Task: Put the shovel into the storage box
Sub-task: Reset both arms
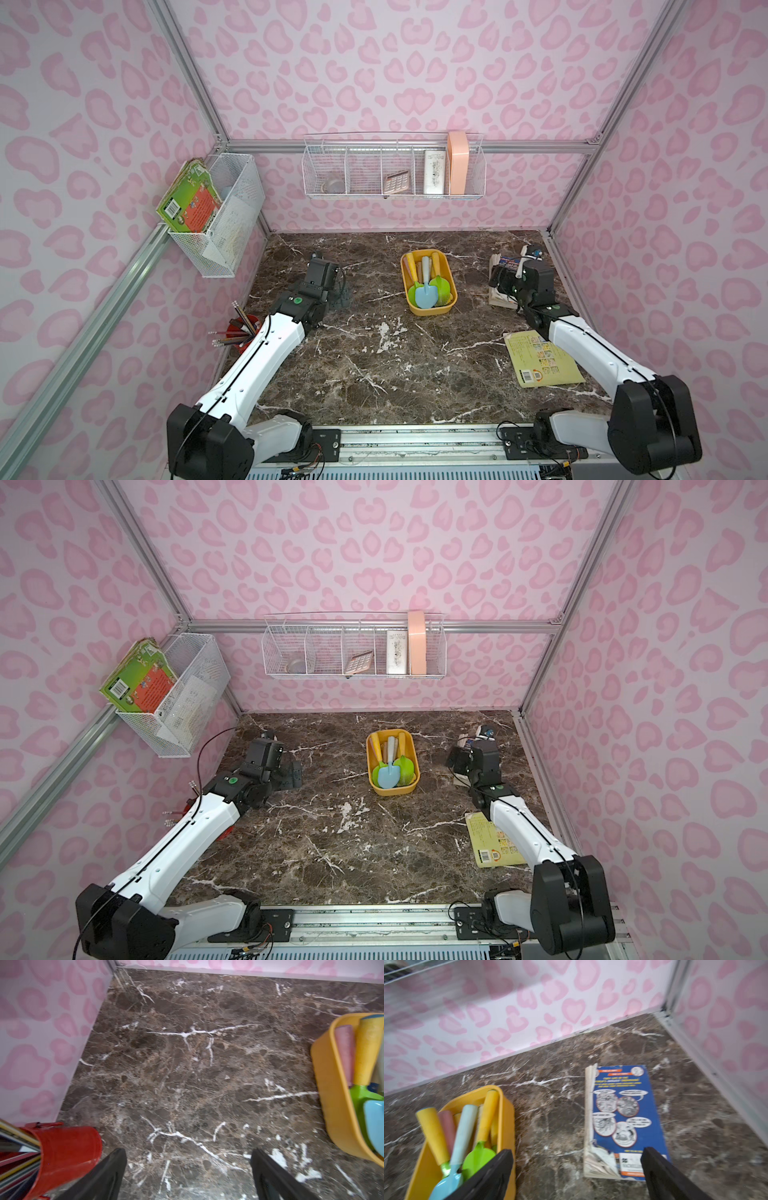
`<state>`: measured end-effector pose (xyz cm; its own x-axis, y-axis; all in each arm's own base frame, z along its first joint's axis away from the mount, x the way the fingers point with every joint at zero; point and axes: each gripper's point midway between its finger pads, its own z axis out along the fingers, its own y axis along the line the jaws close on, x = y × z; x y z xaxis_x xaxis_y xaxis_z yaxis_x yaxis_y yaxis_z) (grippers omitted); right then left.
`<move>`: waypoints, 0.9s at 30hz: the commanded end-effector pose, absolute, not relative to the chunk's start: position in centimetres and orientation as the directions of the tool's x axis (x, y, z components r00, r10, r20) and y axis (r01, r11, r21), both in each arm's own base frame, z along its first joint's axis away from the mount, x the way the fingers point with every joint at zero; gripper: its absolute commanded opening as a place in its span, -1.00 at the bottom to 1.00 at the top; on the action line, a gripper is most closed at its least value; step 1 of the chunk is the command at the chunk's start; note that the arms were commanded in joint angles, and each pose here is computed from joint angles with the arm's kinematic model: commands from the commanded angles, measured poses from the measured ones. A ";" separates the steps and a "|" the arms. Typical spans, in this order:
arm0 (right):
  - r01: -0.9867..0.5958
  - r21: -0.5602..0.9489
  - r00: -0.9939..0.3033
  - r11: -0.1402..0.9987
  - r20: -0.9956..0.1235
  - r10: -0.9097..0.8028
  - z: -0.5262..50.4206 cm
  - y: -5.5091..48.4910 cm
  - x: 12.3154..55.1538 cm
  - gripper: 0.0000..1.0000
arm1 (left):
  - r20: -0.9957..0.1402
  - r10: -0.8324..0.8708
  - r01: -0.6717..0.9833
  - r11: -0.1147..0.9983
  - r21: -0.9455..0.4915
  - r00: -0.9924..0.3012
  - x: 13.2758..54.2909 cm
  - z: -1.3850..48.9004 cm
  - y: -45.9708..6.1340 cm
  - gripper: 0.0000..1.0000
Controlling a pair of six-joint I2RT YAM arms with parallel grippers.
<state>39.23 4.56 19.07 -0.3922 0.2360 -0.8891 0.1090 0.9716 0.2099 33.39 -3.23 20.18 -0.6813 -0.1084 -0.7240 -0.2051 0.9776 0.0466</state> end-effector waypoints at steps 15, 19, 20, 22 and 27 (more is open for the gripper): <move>0.421 0.077 -0.068 0.904 -0.991 0.116 17.0 -6.1 33.5 0.98 | -0.852 -0.110 -0.371 0.923 0.105 -0.512 37.4 13.8 5.7 0.94; 0.451 0.045 -0.091 0.891 -0.991 0.096 14.6 -6.7 32.9 0.98 | -0.886 -0.095 -0.364 0.927 0.087 -0.454 37.6 13.5 5.6 0.93; 0.446 0.042 -0.074 0.894 -0.994 0.083 14.5 -6.6 32.8 0.98 | -0.897 -0.094 -0.359 0.930 0.075 -0.432 37.7 13.6 5.4 0.93; 0.433 0.015 -0.042 0.901 -0.998 0.037 15.3 -6.1 33.1 0.98 | -0.911 -0.097 -0.352 0.934 0.055 -0.401 37.8 13.1 5.2 0.93; 0.414 0.024 0.006 0.910 -1.000 0.024 15.6 -5.7 33.2 0.98 | -0.926 -0.062 -0.338 0.938 0.073 -0.373 38.0 11.6 4.3 0.90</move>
